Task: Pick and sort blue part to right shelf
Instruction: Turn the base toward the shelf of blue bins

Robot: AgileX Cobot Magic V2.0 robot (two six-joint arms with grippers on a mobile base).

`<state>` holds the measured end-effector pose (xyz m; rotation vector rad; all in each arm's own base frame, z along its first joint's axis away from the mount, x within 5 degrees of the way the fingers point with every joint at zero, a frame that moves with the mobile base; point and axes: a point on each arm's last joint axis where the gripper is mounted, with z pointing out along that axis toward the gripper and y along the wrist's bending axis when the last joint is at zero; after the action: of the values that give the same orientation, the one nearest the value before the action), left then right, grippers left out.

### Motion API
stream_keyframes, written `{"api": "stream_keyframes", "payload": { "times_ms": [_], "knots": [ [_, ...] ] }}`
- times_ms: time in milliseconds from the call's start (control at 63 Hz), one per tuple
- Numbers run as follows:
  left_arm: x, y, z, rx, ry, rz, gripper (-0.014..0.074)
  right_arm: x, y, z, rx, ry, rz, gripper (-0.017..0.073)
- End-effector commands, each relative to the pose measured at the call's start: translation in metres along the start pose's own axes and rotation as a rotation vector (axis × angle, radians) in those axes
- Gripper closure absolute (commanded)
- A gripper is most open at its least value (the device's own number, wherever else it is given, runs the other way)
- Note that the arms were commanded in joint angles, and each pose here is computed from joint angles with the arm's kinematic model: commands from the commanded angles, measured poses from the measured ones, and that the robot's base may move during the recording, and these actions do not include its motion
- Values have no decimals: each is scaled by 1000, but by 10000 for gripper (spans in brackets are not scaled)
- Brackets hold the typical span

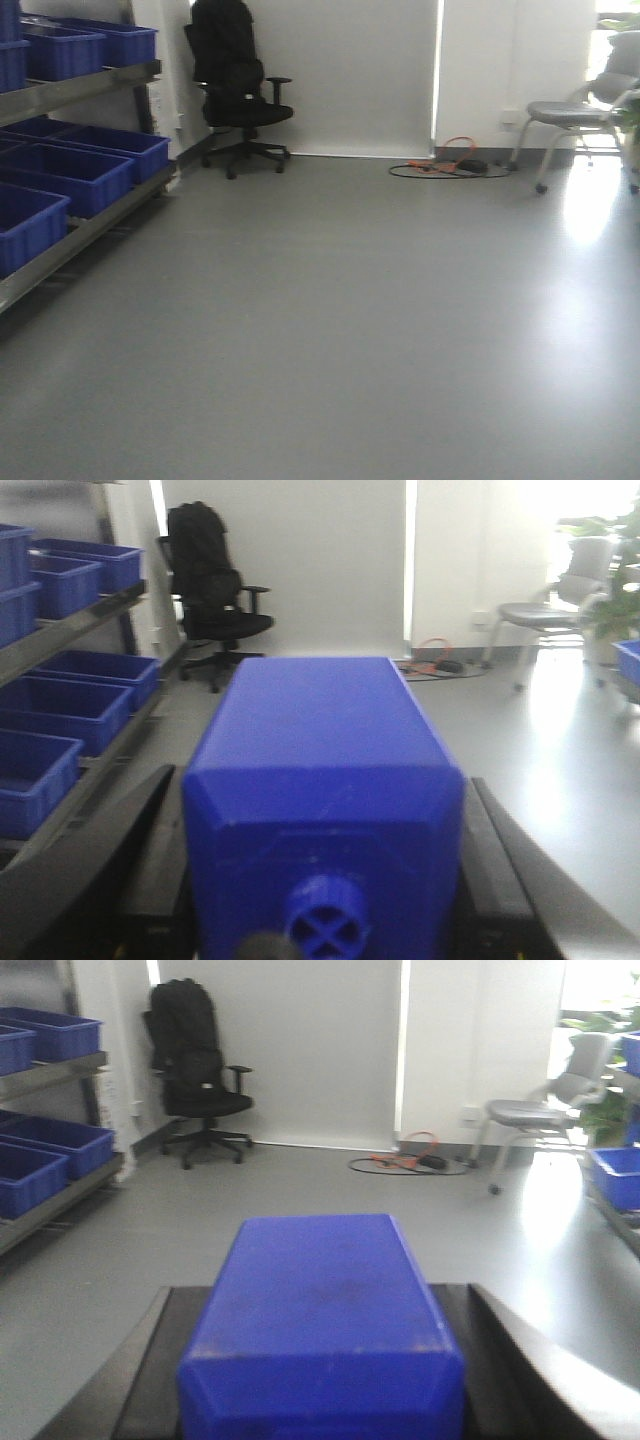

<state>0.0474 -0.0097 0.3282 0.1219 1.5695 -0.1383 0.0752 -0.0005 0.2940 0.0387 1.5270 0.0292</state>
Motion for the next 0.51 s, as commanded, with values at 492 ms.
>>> {"api": "stream_keyframes", "payload": {
  "times_ms": [492],
  "knots": [
    [-18, 0, -2, -7, -110, 0, 209, -18, 0, -1, 5, -114, -5, 125]
  ]
}}
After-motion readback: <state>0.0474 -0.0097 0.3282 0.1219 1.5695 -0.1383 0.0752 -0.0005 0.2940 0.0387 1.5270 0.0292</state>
